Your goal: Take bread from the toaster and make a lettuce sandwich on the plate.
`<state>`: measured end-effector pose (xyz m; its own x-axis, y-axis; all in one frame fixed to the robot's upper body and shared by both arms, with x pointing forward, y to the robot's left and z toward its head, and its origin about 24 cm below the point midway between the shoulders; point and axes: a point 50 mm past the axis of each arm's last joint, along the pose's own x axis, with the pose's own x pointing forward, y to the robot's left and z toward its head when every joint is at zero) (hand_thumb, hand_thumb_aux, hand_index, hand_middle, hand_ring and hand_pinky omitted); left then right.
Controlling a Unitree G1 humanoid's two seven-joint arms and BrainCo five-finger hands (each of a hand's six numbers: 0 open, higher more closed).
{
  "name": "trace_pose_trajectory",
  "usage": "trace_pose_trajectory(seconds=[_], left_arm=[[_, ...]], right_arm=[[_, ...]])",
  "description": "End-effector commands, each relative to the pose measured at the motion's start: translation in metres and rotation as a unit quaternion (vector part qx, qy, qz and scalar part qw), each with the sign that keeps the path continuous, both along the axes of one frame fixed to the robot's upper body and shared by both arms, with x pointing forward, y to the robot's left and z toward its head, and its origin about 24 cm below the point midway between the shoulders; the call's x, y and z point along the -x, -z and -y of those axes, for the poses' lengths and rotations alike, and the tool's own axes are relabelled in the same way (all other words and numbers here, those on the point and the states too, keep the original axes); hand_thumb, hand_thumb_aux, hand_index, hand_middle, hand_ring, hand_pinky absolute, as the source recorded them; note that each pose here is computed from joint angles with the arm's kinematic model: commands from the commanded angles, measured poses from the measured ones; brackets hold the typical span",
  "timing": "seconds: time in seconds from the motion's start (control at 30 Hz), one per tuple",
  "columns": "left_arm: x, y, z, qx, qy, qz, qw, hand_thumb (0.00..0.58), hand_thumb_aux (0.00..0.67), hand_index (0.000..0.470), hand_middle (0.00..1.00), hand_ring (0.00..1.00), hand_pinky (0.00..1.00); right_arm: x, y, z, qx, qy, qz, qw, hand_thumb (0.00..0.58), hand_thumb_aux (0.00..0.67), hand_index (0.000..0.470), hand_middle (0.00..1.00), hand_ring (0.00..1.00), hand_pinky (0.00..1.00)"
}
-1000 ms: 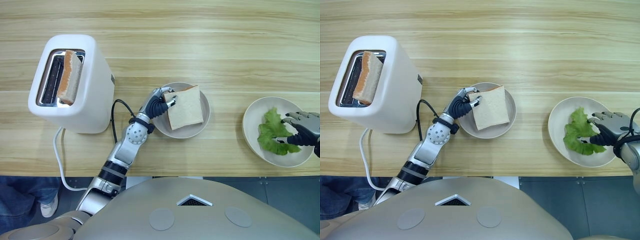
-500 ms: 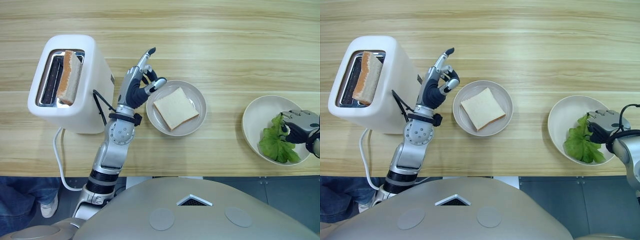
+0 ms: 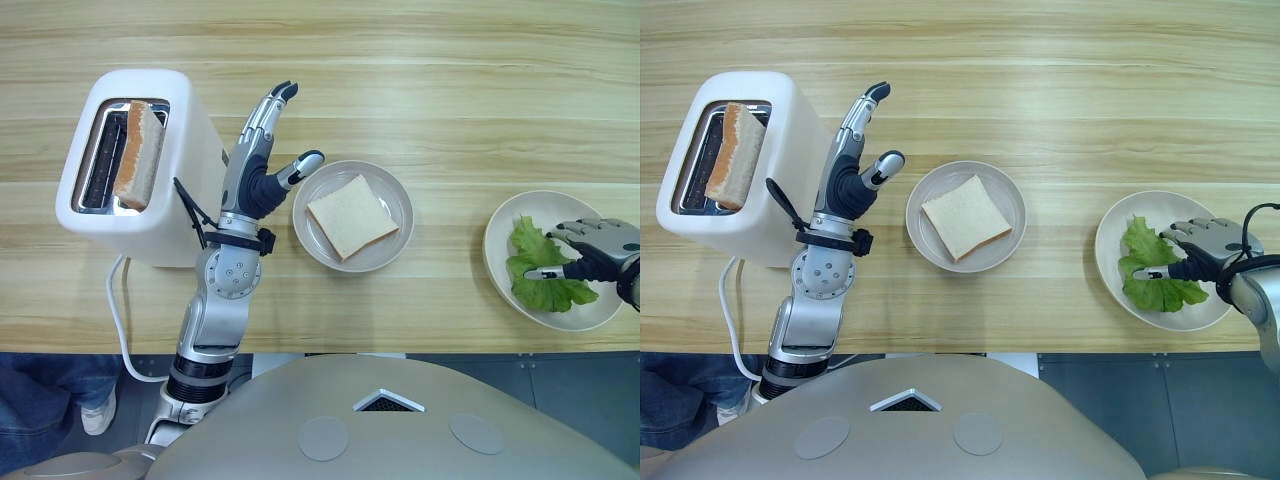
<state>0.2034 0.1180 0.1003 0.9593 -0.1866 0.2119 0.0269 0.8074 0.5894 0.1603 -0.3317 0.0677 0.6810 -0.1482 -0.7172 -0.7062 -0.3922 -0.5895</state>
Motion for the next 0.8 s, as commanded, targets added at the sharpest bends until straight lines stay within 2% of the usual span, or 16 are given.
trace_pose_trajectory(seconds=[0.03,0.2,0.23,0.27,0.3,0.33,0.37,0.63,0.8], left_arm=[[0.004,0.002,-0.004,-0.004,-0.008,-0.011,1.000,0.000,0.000,0.000,0.00,0.00,0.00],[0.005,0.004,-0.006,-0.001,-0.011,-0.018,1.000,0.000,0.000,0.000,0.00,0.00,0.00],[0.004,0.005,-0.006,0.000,-0.011,-0.018,1.000,0.000,0.000,0.000,0.00,0.00,0.00],[0.004,0.005,-0.006,0.001,-0.011,-0.018,1.000,0.000,0.000,0.000,0.00,0.00,0.00],[0.004,0.005,-0.007,0.002,-0.012,-0.019,1.000,0.000,0.000,0.000,0.00,0.00,0.00],[0.003,0.006,-0.007,0.003,-0.013,-0.019,1.000,0.000,0.000,0.000,0.00,0.00,0.00],[0.003,0.007,-0.007,0.003,-0.014,-0.020,1.000,0.000,0.000,0.000,0.00,0.00,0.00],[0.000,0.011,-0.007,0.007,-0.015,-0.025,1.000,0.000,0.000,0.000,0.00,0.00,0.00],[0.000,0.014,-0.007,0.008,-0.015,-0.029,0.999,0.000,0.000,0.000,0.00,0.00,0.00]], right_arm=[[0.017,0.022,-0.011,-0.013,-0.014,-0.042,0.999,0.000,0.000,0.000,0.00,0.00,0.00],[0.028,0.040,-0.022,-0.020,-0.030,-0.059,0.998,0.000,0.000,0.000,0.00,0.00,0.00],[0.027,0.041,-0.022,-0.015,-0.034,-0.055,0.998,0.168,0.105,0.074,0.00,0.00,0.00],[0.026,0.042,-0.022,-0.007,-0.042,-0.049,0.998,0.458,0.363,0.254,0.00,0.00,0.00],[0.025,0.043,-0.022,-0.006,-0.046,-0.044,0.998,0.511,0.439,0.308,0.00,0.00,0.00],[0.024,0.044,-0.023,-0.003,-0.053,-0.038,0.998,0.540,0.494,0.347,0.00,0.00,0.00],[0.023,0.046,-0.024,-0.005,-0.057,-0.035,0.998,0.580,0.670,0.470,0.00,0.00,0.00],[0.008,0.042,-0.038,-0.037,-0.095,0.024,0.995,0.580,0.670,0.470,0.00,0.00,0.00],[-0.006,0.017,-0.044,-0.059,-0.093,0.076,0.991,0.580,0.670,0.470,0.00,0.00,0.00]])
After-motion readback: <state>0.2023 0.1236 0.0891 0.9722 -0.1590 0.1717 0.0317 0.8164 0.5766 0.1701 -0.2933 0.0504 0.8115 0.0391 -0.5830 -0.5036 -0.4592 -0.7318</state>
